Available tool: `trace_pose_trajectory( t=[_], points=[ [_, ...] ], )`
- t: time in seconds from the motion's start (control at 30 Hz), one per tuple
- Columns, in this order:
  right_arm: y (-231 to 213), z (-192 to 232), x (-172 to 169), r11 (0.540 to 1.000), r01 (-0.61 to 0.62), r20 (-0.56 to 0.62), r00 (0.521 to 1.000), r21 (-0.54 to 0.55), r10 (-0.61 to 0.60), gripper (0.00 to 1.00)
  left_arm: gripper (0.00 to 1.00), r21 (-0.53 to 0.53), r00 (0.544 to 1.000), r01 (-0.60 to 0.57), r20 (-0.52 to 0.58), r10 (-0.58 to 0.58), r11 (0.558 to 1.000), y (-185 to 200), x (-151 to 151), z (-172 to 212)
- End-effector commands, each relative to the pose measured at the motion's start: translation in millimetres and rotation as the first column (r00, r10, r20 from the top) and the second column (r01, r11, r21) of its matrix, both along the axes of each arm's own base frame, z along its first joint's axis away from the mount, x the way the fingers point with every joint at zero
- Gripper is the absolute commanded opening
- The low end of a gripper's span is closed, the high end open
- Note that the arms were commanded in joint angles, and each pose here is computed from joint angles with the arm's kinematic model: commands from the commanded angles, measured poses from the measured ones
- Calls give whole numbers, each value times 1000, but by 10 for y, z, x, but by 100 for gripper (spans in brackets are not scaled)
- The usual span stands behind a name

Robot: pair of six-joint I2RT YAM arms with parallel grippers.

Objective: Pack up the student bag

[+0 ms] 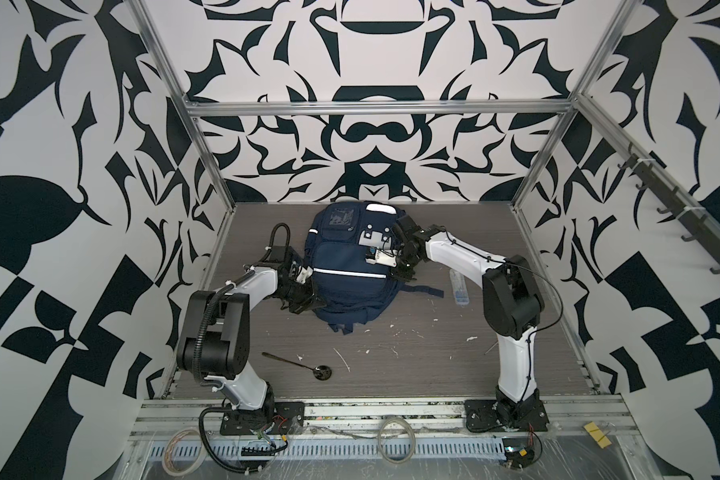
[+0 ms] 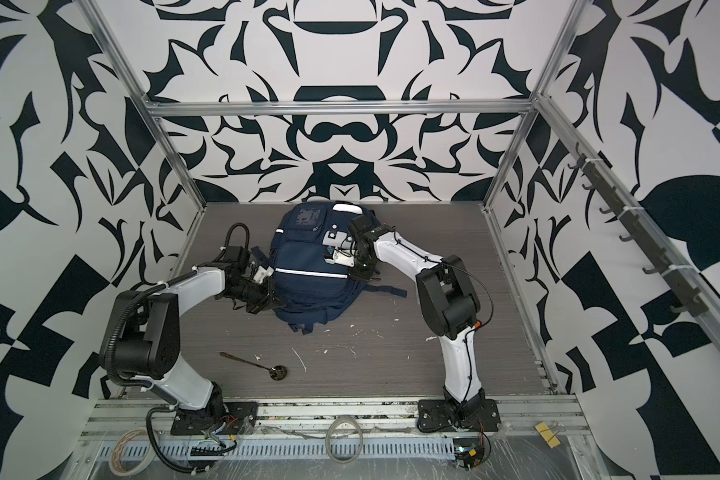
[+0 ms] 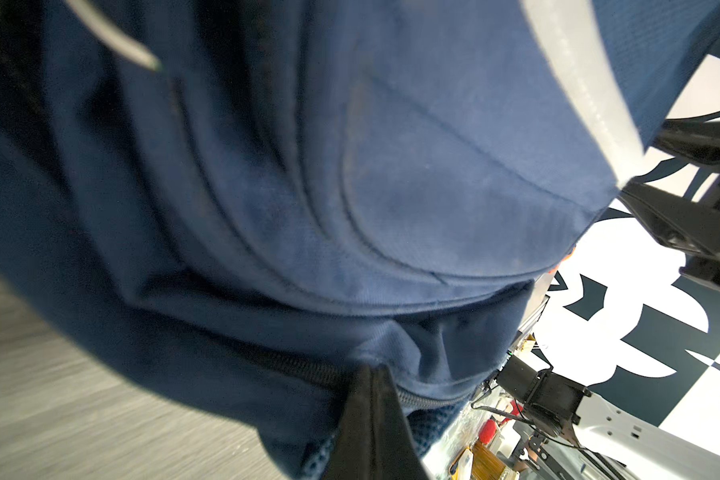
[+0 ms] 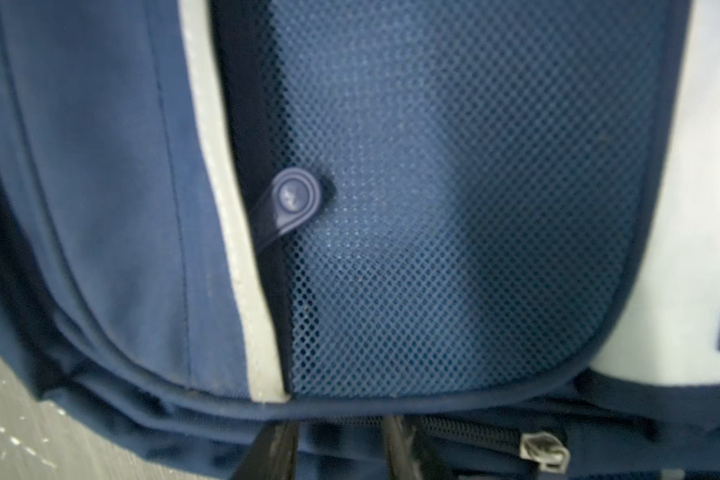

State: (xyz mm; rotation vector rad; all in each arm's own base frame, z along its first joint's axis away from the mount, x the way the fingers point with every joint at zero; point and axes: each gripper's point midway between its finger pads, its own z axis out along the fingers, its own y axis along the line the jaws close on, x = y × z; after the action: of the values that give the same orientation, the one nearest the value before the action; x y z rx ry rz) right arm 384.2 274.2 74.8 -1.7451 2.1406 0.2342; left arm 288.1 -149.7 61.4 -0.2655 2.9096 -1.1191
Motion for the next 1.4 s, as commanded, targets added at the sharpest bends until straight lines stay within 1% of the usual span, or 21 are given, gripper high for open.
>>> trace_pose_trajectory(
  t=[0.0, 0.07, 0.1, 0.17, 0.2, 0.23, 0.3, 0.4, 0.57, 0.7, 0.8, 0.97, 1.0, 1.07, 1.13, 1.17, 1.2, 1.3, 1.37],
  points=[
    [62, 114, 43, 999, 9, 6, 1000, 48, -9, 32, 0, -7, 999, -6, -46, 5, 1000, 7, -82, -69],
    [45, 100, 37, 999, 12, 4, 1000, 45, -12, 32, 0, -9, 999, -8, -44, 8, 1000, 4, -78, -71],
    [30, 84, 45, 999, 13, 3, 1000, 41, -13, 37, 0, -11, 999, -9, -46, 9, 1000, 4, -79, -72],
    [36, 80, 67, 999, 15, 12, 1000, 44, -15, 56, 0, -12, 999, -9, -51, 8, 1000, 2, -88, -81],
    [39, 86, 97, 999, 19, 23, 1000, 49, -20, 63, 0, -11, 999, -9, -52, 8, 1000, 2, -90, -83],
    [41, 89, 142, 998, 28, 39, 999, 55, -31, 67, 0, -14, 999, -9, -52, 8, 1000, 2, -89, -81],
    [72, 99, 223, 996, 41, 65, 997, 75, -46, 70, 0, -13, 998, -8, -58, 7, 1000, 1, -106, -85],
    [126, 100, 317, 992, 57, 64, 996, 113, -65, 73, 0, -13, 998, -1, -60, 0, 1000, 1, -123, -78],
    [240, 28, 300, 987, 43, -7, 999, 153, -43, 73, 0, -12, 998, 0, -60, -1, 1000, 4, -123, -55],
    [310, -46, 200, 980, 51, -120, 992, 190, -28, 73, 0, -13, 998, -3, -56, 2, 1000, 2, -114, -40],
    [358, -39, 158, 968, 78, -189, 981, 238, -32, 73, 0, -18, 998, -8, -59, 7, 1000, -4, -121, -46],
    [385, 40, 190, 956, 110, -226, 973, 274, -47, 70, 0, -26, 997, -21, -69, 19, 999, -10, -132, -71],
    [391, 48, 181, 955, 110, -234, 971, 276, -44, 68, 0, -29, 997, -21, -70, 19, 999, -15, -134, -70],
    [396, 64, 158, 954, 107, -246, 969, 280, -36, 61, 0, -29, 997, -23, -69, 21, 999, -15, -131, -70],
    [368, 56, 119, 958, 106, -259, 965, 266, -35, 46, 0, -29, 997, -27, -69, 25, 999, -13, -126, -67],
    [363, 55, 91, 960, 102, -264, 964, 260, -31, 41, 0, -30, 997, -29, -69, 26, 999, -15, -128, -66],
    [355, 49, 62, 963, 95, -265, 964, 252, -26, 40, 0, -30, 997, -30, -67, 28, 999, -16, -125, -63],
    [335, 45, -16, 968, 81, -252, 967, 237, -19, 43, 0, -30, 997, -35, -67, 33, 999, -14, -130, -66],
    [357, 62, -66, 968, 73, -249, 968, 239, -12, 42, 0, -30, 997, -37, -68, 35, 999, -12, -134, -75]
  ],
)
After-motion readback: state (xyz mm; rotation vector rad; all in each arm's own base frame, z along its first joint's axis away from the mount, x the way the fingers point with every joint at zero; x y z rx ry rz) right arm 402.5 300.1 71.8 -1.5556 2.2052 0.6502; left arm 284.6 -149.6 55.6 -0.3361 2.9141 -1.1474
